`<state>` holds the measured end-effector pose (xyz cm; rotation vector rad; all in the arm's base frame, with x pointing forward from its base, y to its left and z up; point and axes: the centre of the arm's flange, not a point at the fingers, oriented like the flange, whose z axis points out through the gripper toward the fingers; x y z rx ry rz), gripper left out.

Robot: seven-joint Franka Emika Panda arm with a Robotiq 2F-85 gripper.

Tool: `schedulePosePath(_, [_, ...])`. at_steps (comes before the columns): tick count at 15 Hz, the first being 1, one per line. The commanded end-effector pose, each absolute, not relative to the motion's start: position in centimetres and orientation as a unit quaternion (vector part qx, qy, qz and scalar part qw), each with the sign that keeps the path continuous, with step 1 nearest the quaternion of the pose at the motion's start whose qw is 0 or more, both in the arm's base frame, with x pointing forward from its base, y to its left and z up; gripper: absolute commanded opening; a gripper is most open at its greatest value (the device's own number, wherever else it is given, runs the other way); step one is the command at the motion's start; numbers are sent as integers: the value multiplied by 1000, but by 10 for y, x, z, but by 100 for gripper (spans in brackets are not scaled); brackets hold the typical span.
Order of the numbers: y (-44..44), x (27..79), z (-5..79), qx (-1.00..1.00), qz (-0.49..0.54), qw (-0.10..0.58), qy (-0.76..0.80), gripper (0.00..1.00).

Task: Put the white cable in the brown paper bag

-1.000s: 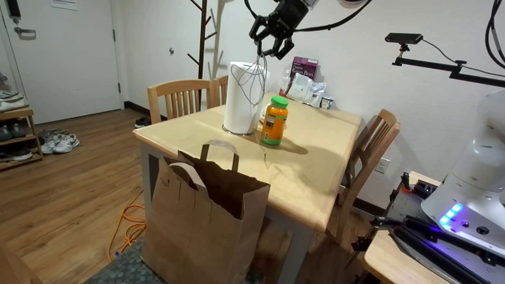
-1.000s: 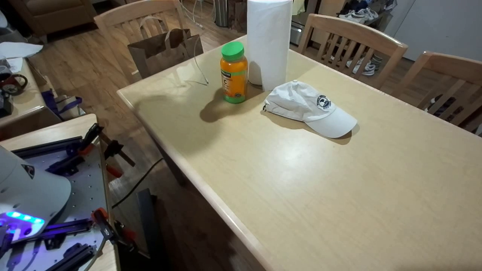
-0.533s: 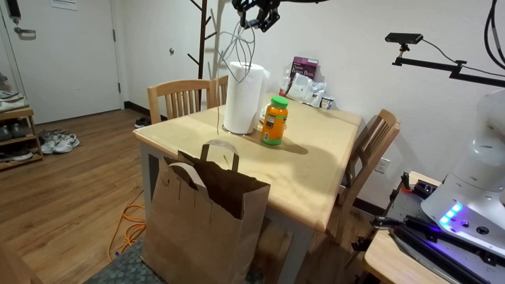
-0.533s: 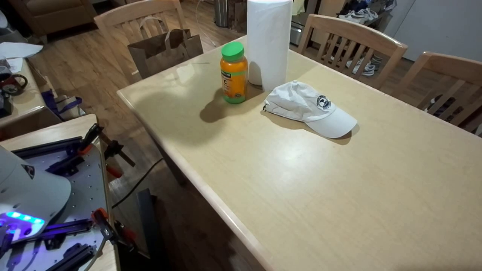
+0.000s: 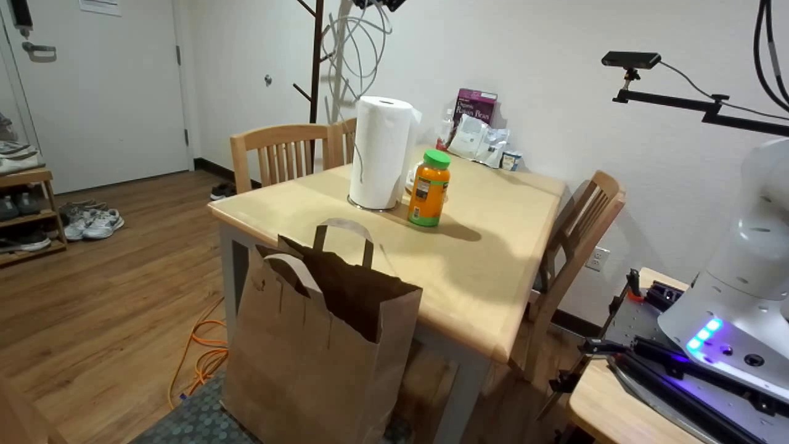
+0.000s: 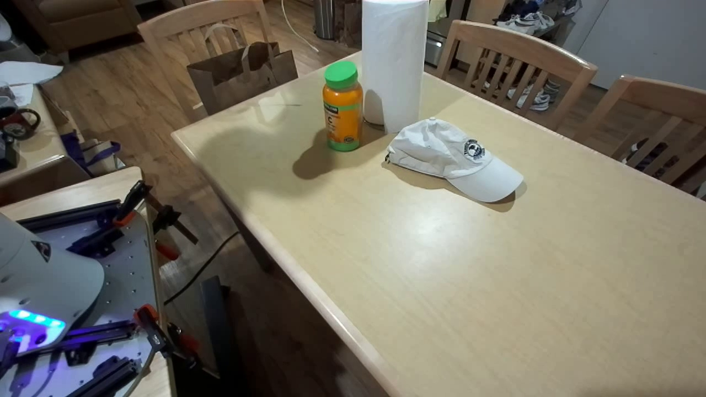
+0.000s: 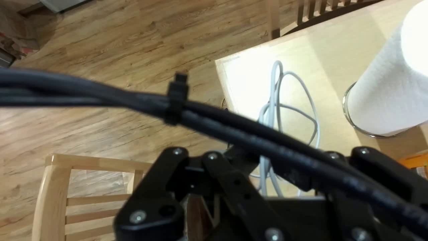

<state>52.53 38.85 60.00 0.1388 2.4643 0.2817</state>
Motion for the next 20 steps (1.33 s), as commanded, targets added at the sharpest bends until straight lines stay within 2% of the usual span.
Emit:
schedulePosePath(1, [422,534,605,-6,114,320,940,5])
schedulePosePath(10, [462,535,590,-90,111,306,941,5])
schedulePosePath(20, [483,533,592,-130,154,281,938,4])
